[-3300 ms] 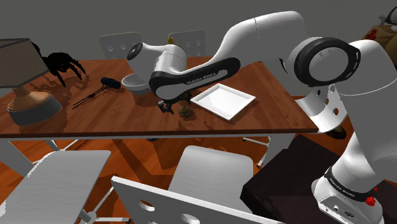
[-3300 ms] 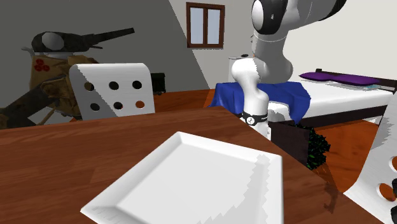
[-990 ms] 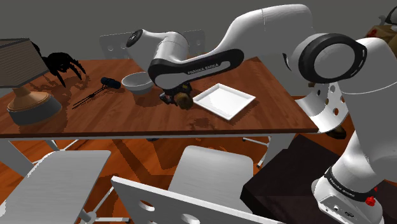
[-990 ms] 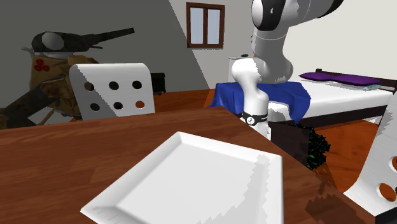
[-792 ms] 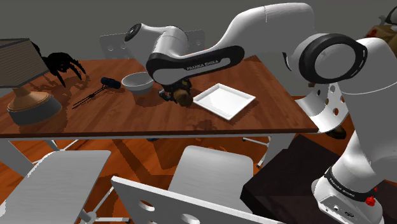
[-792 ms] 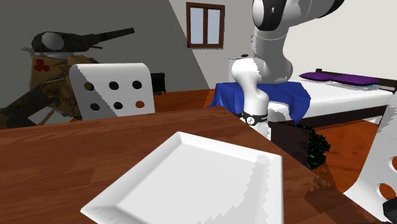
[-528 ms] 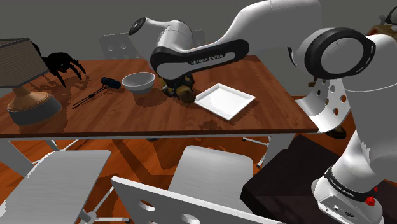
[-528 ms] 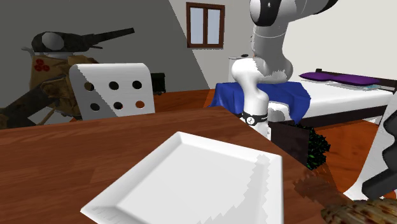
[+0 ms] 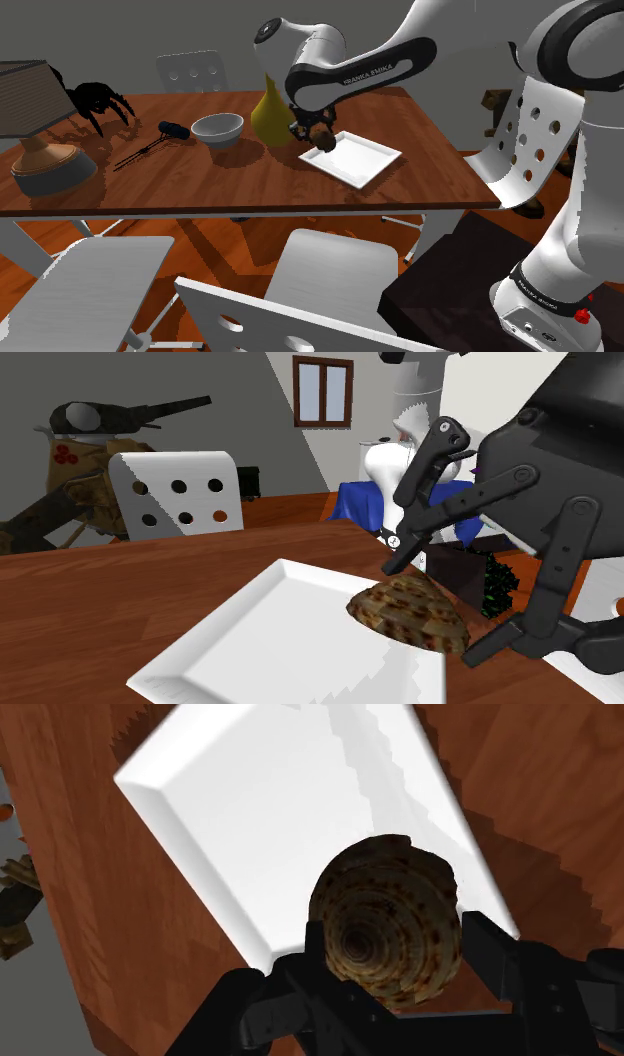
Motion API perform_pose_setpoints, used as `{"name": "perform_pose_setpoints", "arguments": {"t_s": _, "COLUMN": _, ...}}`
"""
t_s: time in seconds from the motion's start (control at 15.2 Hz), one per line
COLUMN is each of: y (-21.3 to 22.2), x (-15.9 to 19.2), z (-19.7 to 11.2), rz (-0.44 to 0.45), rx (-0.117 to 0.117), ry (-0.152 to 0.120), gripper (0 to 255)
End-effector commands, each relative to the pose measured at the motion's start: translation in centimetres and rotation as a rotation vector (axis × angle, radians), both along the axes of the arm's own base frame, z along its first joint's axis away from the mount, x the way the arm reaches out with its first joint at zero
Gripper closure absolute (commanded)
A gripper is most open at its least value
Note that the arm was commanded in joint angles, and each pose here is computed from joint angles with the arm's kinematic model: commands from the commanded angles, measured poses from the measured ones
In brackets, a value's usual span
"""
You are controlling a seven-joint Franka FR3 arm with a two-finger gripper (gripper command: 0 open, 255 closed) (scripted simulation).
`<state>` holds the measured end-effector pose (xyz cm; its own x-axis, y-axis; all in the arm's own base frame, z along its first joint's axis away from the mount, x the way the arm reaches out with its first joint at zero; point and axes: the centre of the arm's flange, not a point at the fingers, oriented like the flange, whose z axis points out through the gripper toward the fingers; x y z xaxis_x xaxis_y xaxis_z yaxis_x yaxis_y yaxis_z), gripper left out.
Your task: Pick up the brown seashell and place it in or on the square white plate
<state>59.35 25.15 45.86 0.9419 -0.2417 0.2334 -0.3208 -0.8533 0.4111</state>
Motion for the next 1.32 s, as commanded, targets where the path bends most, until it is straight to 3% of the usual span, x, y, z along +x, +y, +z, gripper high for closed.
{"name": "perform_pose_setpoints", "arguments": {"t_s": 0.0, "y": -2.5, "x": -0.8, "z": 0.1, "rz": 0.0, "rx": 0.0, "ry": 0.0, "gripper": 255}}
{"name": "perform_pose_setpoints", "arguments": {"t_s": 0.4, "y": -10.2, "x": -2.0, "z": 0.6, "rz": 0.0, "rx": 0.0, "ry": 0.0, "gripper": 255}}
{"name": "perform_pose_setpoints", "arguments": {"t_s": 0.66, "y": -10.2, "x": -2.0, "z": -1.5, "rz": 0.0, "rx": 0.0, "ry": 0.0, "gripper": 255}}
{"name": "perform_pose_setpoints", "arguments": {"t_s": 0.73, "y": -10.1, "x": -1.9, "z": -0.9, "rz": 0.0, "rx": 0.0, "ry": 0.0, "gripper": 255}}
{"name": "perform_pose_setpoints", "arguments": {"t_s": 0.79, "y": -10.1, "x": -1.9, "z": -0.9, "rz": 0.0, "rx": 0.0, "ry": 0.0, "gripper": 0}}
{"name": "perform_pose_setpoints", "arguments": {"t_s": 1.25, "y": -4.8, "x": -5.6, "z": -3.5, "rz": 0.058, "rx": 0.114, "ry": 0.119, "gripper": 0}}
